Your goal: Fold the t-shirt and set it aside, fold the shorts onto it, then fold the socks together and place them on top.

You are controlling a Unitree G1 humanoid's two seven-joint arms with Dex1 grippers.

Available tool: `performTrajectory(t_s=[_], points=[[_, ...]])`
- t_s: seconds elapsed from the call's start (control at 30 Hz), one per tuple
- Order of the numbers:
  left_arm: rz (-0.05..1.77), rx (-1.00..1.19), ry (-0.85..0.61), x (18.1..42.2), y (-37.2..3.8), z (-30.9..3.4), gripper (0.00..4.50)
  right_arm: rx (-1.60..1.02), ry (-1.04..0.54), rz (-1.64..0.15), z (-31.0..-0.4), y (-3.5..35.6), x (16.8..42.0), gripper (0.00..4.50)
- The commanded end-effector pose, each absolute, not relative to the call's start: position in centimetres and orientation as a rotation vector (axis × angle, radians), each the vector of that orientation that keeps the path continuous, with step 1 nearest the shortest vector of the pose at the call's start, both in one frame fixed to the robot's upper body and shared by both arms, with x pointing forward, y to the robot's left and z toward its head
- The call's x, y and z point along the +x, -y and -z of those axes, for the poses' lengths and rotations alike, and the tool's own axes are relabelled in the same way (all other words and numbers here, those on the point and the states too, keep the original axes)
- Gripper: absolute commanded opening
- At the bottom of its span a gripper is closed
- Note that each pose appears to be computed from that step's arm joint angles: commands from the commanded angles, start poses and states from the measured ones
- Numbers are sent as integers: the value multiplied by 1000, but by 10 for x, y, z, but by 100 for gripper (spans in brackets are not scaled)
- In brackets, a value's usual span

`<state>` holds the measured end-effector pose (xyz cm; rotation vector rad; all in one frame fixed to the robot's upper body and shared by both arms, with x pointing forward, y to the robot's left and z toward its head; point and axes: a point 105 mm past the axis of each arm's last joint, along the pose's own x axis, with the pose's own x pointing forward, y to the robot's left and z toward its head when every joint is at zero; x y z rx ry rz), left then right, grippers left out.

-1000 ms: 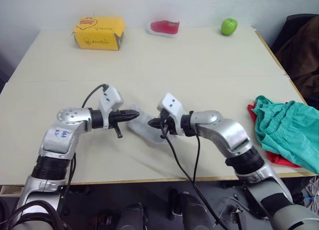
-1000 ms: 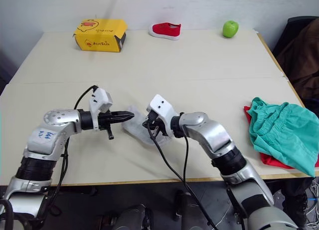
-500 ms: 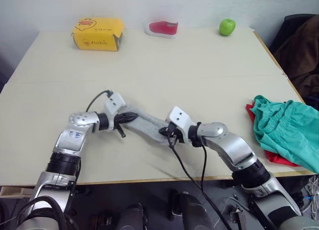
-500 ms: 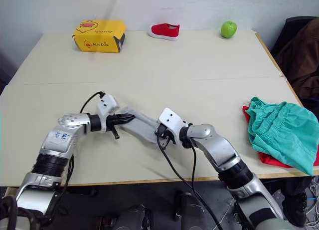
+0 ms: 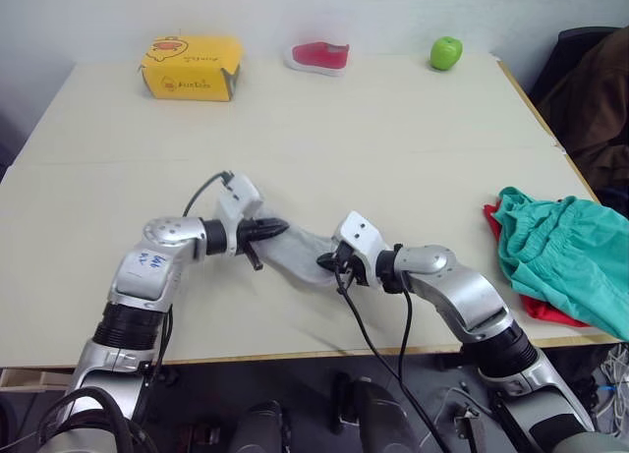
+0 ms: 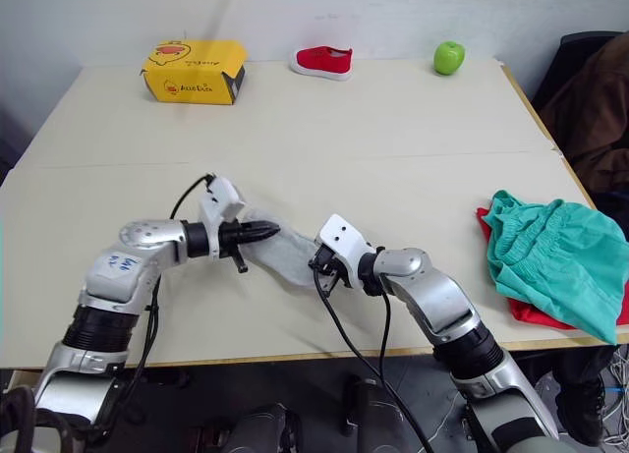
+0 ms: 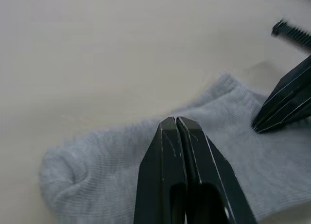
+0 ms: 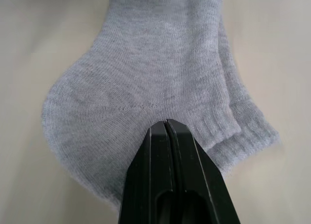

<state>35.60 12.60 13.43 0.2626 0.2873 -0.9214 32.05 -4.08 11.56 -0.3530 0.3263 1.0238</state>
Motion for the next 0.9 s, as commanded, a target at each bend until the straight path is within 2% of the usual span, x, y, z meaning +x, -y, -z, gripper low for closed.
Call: performTrajectory(t_s=[0.03,0.2,0.3,0.53,0.6,0.7,0.73,0.9], points=[[859,284,-303,361,-140,-129,3,-353,-398,-1014,-101,46,317,0],[789,268,-292,366,-165,-138,3,-356,-405,-1016,-99,47,317,0],[824,108,-247,354,-174,-165,60,-353,-404,-1018,-99,46,318,0],[762,-181,-392,320,-201,-158,277,-345,-394,-1032,-100,42,317,0],[715,-321,-441,315,-202,-151,338,-343,-391,-1038,-100,40,317,0],[672,-417,-470,315,-197,-144,434,-342,-390,-1043,-100,39,316,0],[658,-446,-479,316,-194,-141,446,-342,-389,-1044,-100,38,316,0],[646,-594,-567,321,-169,-126,446,-341,-388,-1044,-101,38,317,0]])
